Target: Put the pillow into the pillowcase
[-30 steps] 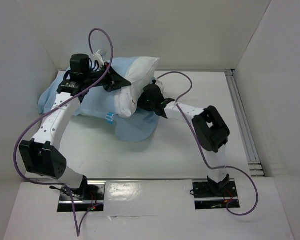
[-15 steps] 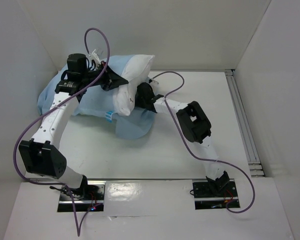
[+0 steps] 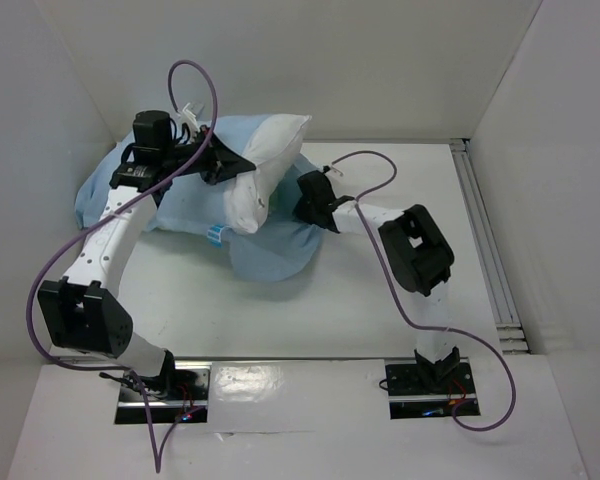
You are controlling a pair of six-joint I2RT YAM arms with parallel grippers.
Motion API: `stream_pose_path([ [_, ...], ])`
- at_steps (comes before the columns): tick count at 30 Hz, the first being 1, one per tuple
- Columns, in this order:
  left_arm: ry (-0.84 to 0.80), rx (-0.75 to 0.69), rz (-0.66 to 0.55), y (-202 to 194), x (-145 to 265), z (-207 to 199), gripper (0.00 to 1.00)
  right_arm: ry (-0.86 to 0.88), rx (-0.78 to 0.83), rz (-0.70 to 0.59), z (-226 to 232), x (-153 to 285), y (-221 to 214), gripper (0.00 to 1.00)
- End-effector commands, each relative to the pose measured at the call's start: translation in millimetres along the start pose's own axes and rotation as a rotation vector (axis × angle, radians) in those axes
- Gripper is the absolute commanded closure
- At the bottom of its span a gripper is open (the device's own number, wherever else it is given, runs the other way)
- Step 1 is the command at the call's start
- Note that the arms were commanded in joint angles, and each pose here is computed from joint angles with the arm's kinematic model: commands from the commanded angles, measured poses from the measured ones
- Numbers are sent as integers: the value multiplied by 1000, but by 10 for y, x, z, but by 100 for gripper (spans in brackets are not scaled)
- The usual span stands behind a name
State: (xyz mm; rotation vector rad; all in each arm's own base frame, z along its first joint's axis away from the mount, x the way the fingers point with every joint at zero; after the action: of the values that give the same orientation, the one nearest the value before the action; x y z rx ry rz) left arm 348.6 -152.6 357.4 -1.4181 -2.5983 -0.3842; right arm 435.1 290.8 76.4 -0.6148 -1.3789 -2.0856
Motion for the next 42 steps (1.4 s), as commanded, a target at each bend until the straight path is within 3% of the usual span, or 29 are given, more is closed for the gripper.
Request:
stream_pose_path([
  [1, -115, -100, -6, -77, 175, -272, 100, 94, 12, -98, 19, 440, 453, 100],
  [6, -72, -54, -8, -47, 84, -64, 100, 279, 20, -146, 125, 1052, 798, 100],
  [11, -55, -47, -22, -17, 72, 43, 100, 304, 35, -200, -14, 1345, 951, 100],
  [18, -100, -39, -7, -41, 94, -51, 100, 439, 90, -78, 480, 955, 528, 99],
  [21, -121, -48, -4, -38, 108, -119, 100, 359, 120, -11, 546, 575, 307, 96],
  [23, -127, -43, -6, -54, 131, -152, 100, 284, 118, 13, 510, 394, 223, 83],
  [25, -124, -42, -14, -43, 128, -149, 100, 190, 119, 28, 436, 164, 112, 56],
  [26, -113, -35, -26, -30, 122, -133, 100, 156, 123, 33, 399, 91, 89, 35],
  [30, -80, 16, -12, -68, 61, 93, 100, -21, 133, 67, 287, -211, -69, 27],
  [33, -79, 42, -10, -61, 57, 172, 100, -102, 151, 77, 250, -344, -215, 27],
  [36, -83, 41, -1, -71, 60, 168, 100, -163, 172, 100, 146, -466, -316, 35],
  [39, -87, 36, -12, -37, 85, 145, 100, -253, 194, 121, 17, -512, -439, 76],
  [41, -91, 31, -25, 2, 113, 124, 100, -274, 193, 126, -64, -504, -503, 96],
  [42, -91, 31, -25, 2, 114, 124, 100, -271, 192, 123, -72, -487, -504, 100],
])
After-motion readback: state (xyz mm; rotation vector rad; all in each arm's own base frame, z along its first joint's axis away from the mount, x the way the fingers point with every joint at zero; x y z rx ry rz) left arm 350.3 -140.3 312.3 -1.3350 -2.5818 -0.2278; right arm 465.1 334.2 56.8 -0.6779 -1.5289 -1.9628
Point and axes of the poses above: each gripper's point midway between its finger pads, its own x axis back along the fingers, its own z axis along the line the jaws close on, y = z × x, the point moved 5 cm from there along x, back along the fingers, and after that the axes turned 14 degrees about x, right-handed, at the moved point
